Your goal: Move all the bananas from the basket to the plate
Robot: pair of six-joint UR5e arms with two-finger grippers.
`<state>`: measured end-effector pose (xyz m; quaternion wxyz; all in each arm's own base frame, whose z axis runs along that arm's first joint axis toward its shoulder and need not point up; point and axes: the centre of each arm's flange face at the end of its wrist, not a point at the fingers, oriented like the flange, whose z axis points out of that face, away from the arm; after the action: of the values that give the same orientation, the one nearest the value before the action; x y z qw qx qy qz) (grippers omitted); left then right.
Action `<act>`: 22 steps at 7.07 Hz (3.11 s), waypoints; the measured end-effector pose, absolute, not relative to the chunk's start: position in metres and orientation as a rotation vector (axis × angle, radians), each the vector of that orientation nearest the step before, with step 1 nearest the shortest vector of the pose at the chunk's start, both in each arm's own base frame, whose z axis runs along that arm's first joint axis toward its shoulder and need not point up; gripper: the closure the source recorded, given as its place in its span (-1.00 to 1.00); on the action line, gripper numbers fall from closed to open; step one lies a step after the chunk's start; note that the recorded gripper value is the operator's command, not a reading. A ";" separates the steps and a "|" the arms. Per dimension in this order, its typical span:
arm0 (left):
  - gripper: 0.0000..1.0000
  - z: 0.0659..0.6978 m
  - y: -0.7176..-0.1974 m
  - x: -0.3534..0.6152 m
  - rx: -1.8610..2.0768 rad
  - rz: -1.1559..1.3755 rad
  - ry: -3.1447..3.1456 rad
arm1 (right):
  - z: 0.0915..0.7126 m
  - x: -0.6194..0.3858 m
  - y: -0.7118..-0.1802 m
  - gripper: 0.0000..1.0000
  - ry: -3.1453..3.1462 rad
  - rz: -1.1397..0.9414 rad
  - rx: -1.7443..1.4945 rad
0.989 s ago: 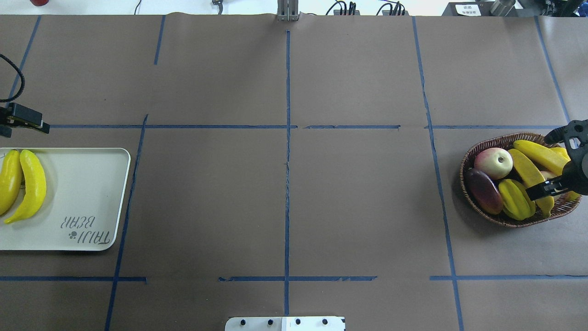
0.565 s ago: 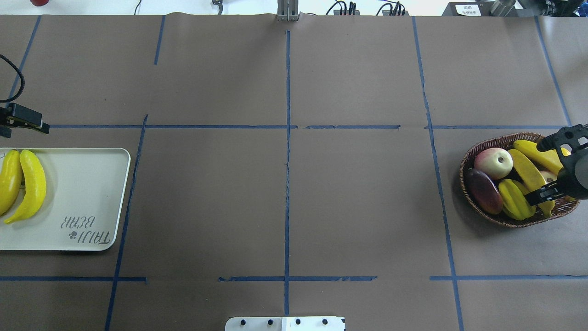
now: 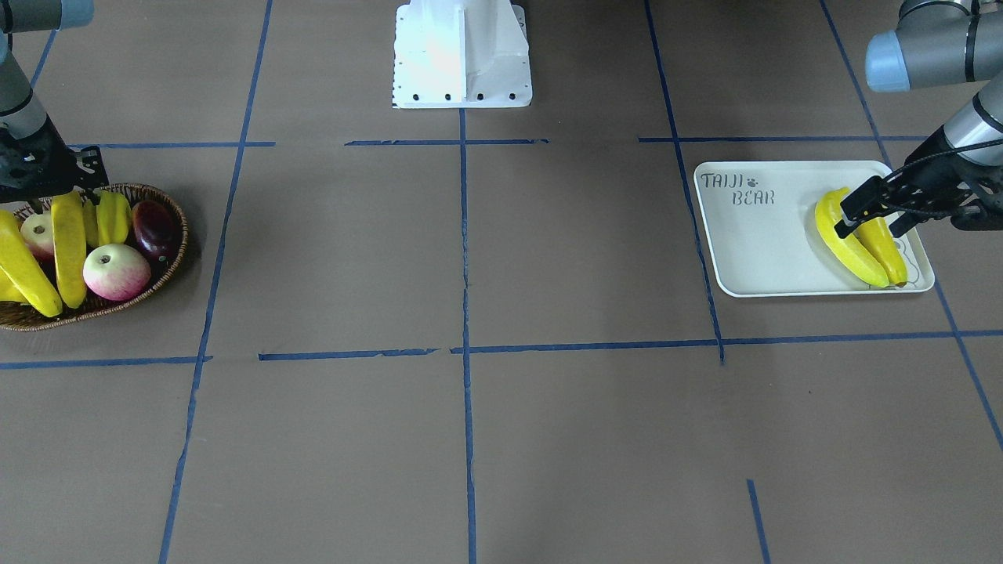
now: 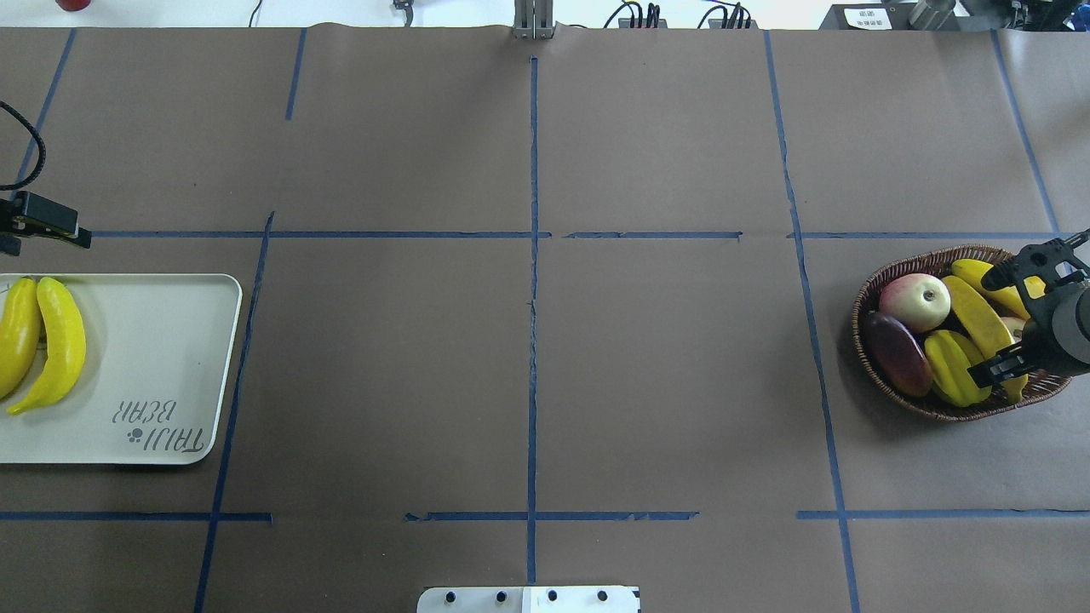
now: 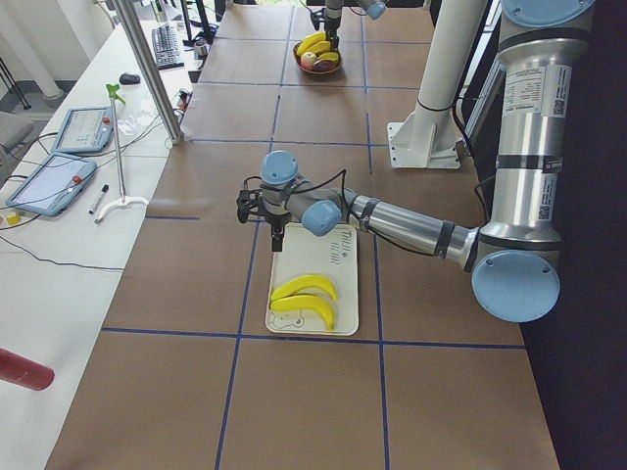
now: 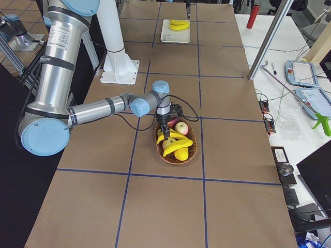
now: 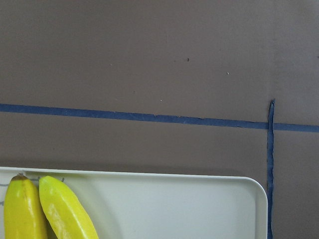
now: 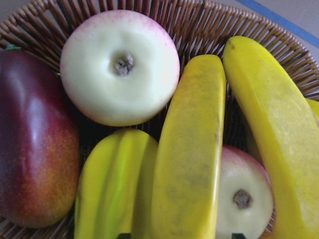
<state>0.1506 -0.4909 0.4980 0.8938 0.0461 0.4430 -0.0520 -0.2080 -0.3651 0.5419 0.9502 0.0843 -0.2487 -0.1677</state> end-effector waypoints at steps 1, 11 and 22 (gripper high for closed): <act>-1.00 0.498 -0.491 0.151 0.095 -0.108 0.919 | 0.543 -0.206 -0.365 -0.07 -0.500 -0.365 0.179; -1.00 0.497 -0.491 0.153 0.096 -0.103 0.920 | 0.486 -0.144 -0.389 0.89 -0.606 -0.319 0.293; -1.00 0.322 -0.534 0.228 -0.050 -0.291 1.184 | 0.211 -0.321 -0.480 0.99 -1.157 0.053 0.174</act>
<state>0.2277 -0.5345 0.3217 0.8196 -0.0235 0.5560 -0.1366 -0.3206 -0.4804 0.2112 0.8335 0.0820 -0.5458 0.0248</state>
